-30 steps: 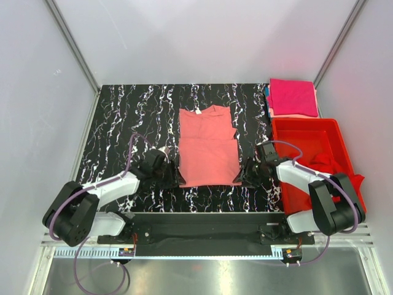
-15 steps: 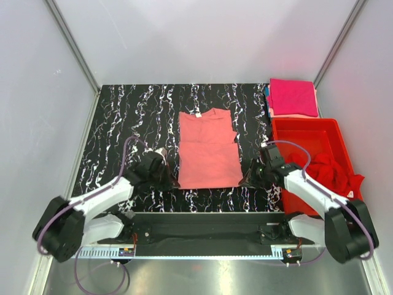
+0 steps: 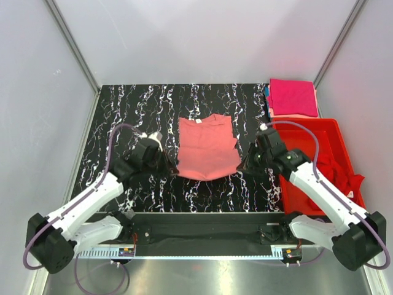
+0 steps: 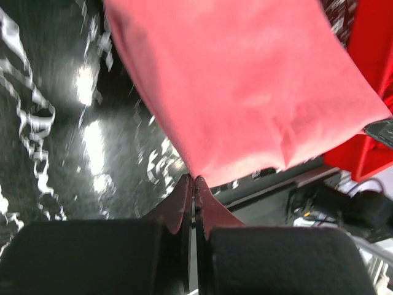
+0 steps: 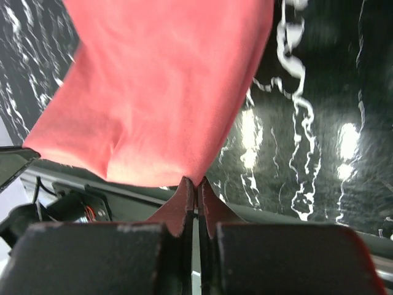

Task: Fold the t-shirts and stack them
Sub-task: Fold the tshirt

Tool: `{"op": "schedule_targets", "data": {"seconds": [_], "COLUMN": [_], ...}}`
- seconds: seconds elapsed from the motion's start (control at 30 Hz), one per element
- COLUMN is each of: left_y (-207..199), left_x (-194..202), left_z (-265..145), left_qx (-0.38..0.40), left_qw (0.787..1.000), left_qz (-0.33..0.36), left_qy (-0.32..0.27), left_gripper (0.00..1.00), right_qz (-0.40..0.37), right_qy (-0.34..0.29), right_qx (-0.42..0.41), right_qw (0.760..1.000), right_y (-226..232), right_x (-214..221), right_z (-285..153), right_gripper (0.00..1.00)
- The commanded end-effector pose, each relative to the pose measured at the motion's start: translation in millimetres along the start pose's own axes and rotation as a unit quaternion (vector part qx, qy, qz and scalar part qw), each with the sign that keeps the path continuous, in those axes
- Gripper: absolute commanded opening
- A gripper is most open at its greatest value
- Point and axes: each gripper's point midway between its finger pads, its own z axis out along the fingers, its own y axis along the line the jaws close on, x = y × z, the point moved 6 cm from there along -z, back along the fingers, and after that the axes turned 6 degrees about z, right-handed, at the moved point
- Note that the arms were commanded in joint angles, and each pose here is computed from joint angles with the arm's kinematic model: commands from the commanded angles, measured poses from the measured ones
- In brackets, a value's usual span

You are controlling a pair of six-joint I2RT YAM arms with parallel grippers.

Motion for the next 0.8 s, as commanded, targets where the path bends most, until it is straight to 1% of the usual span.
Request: {"op": "schedule_targets", "data": {"seconds": [0.0, 0.07, 0.1, 0.13, 0.17, 0.2, 0.27, 0.3, 0.33, 0.37, 0.4, 0.43, 0.47, 0.5, 0.53, 0.57, 0.6, 0.63, 0.7, 0.73, 0.77], "left_y": [-12, -15, -16, -17, -20, -19, -27, -26, -33, -31, -30, -36, -32, -29, -37, -37, -33, -36, -30, -34, -34], "left_x": [-33, -58, -66, -82, -91, -101, -124, -136, -152, -161, -171, -188, -195, -205, -222, -229, -234, -248, -261, -273, -277], "left_z": [-10, -9, -8, -5, -4, -1, 8, 10, 7, 18, 20, 18, 30, 34, 31, 34, 49, 47, 65, 68, 73], "left_qx": [-0.019, -0.025, -0.024, -0.028, -0.024, -0.03, -0.023, -0.024, -0.014, -0.019, -0.018, -0.012, -0.019, -0.02, -0.011, -0.014, -0.018, -0.009, -0.003, 0.012, 0.023], "left_qw": [0.999, 0.998, 0.998, 0.997, 0.997, 0.997, 0.997, 0.996, 0.995, 0.995, 0.995, 0.993, 0.994, 0.993, 0.991, 0.991, 0.992, 0.991, 0.991, 0.989, 0.989], "left_qz": [0.021, 0.018, 0.016, 0.015, 0.018, 0.014, 0.022, 0.019, 0.024, 0.02, 0.017, 0.02, 0.015, 0.013, 0.024, 0.023, 0.02, 0.02, 0.013, 0.017, 0.016], "left_qy": [-0.042, -0.056, -0.058, -0.066, -0.07, -0.073, -0.073, -0.08, -0.098, -0.093, -0.101, -0.117, -0.109, -0.112, -0.129, -0.133, -0.122, -0.135, -0.133, -0.147, -0.144], "left_gripper": [0.0, 0.0, 0.0, 0.0, 0.0, 0.0, 0.0, 0.0, 0.0, 0.0, 0.0, 0.0, 0.0, 0.0, 0.0, 0.0, 0.0, 0.0, 0.0, 0.0, 0.0], "right_qz": [-0.031, -0.044, -0.057, -0.061, -0.066, -0.078, -0.085, -0.089, -0.088, -0.086, -0.089, -0.079, -0.08, -0.085, -0.081, -0.085, -0.097, -0.099, -0.105, -0.099, -0.095], "right_qy": [-0.05, -0.051, -0.074, -0.078, -0.081, -0.095, -0.095, -0.111, -0.104, -0.106, -0.116, -0.119, -0.11, -0.123, -0.115, -0.114, -0.12, -0.105, -0.104, -0.09, -0.085], "right_qx": [0.014, 0.028, 0.025, 0.046, 0.049, 0.039, 0.047, 0.042, 0.051, 0.052, 0.045, 0.055, 0.041, 0.031, 0.04, 0.035, 0.019, 0.025, 0.007, 0.015, 0.009], "right_qw": [0.998, 0.997, 0.995, 0.994, 0.993, 0.992, 0.991, 0.989, 0.989, 0.989, 0.988, 0.988, 0.99, 0.988, 0.989, 0.989, 0.988, 0.989, 0.989, 0.991, 0.992], "right_y": [20, 26, 37, 37, 41, 52, 58, 66, 65, 66, 73, 67, 71, 78, 73, 76, 85, 82, 89, 82, 81], "right_x": [-27, -37, -50, -58, -65, -80, -96, -112, -120, -129, -141, -155, -161, -174, -185, -192, -203, -207, -223, -227, -233], "right_z": [-17, -14, -21, -13, -11, -16, -3, -6, 5, 7, 4, 13, 16, 11, 22, 25, 22, 38, 43, 59, 64], "right_gripper": [0.0, 0.0, 0.0, 0.0, 0.0, 0.0, 0.0, 0.0, 0.0, 0.0, 0.0, 0.0, 0.0, 0.0, 0.0, 0.0, 0.0, 0.0, 0.0, 0.0, 0.0]}}
